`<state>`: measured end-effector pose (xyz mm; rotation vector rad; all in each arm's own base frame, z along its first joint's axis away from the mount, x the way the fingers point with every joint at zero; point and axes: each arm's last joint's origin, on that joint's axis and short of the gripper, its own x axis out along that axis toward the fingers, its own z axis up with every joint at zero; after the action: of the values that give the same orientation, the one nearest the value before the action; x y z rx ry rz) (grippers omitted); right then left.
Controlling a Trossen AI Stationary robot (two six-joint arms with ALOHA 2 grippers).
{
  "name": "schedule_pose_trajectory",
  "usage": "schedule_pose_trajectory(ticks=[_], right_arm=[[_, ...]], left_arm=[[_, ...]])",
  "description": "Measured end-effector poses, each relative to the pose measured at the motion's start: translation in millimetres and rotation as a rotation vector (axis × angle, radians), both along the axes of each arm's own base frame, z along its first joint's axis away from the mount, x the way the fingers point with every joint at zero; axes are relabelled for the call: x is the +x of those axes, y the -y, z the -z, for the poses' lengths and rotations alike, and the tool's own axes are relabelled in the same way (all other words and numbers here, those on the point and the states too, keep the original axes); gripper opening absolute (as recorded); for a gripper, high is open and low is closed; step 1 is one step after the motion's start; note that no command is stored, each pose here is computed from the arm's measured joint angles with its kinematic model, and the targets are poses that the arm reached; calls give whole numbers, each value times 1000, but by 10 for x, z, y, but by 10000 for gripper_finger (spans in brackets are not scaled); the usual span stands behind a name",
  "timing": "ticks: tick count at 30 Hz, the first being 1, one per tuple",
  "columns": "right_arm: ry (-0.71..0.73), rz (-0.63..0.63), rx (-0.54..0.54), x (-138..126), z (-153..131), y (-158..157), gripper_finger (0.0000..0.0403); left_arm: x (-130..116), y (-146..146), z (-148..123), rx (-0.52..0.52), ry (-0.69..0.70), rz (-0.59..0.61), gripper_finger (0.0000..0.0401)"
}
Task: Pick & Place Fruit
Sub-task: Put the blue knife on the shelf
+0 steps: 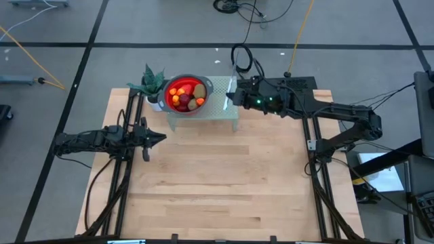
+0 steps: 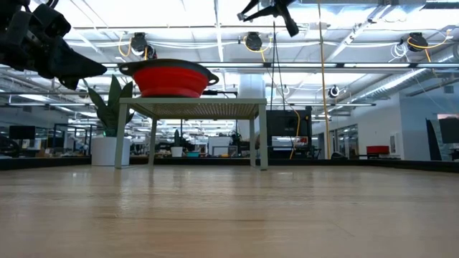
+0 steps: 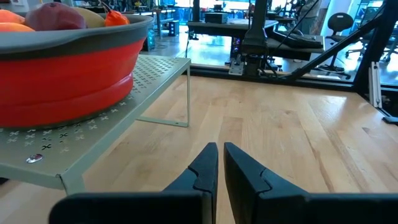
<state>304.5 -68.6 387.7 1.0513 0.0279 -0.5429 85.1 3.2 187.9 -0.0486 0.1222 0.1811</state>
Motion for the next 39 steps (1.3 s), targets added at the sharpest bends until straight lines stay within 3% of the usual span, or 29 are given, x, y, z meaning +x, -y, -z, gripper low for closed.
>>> schedule_pose_trajectory(ticks=[10,26,32,39], right_arm=[[-5,-7,-18,1,0,2,36],[125,-52,-33,-2,-122,143,36],[-24,-18,53,125,180,269,36],[-87,-57,185,311,468,373,36]], left_arm=[[0,0,0,1,0,0,26],[0,0,0,1,-1,0,26],[0,0,0,1,0,0,26],[0,1,-3,-1,3,1,26]])
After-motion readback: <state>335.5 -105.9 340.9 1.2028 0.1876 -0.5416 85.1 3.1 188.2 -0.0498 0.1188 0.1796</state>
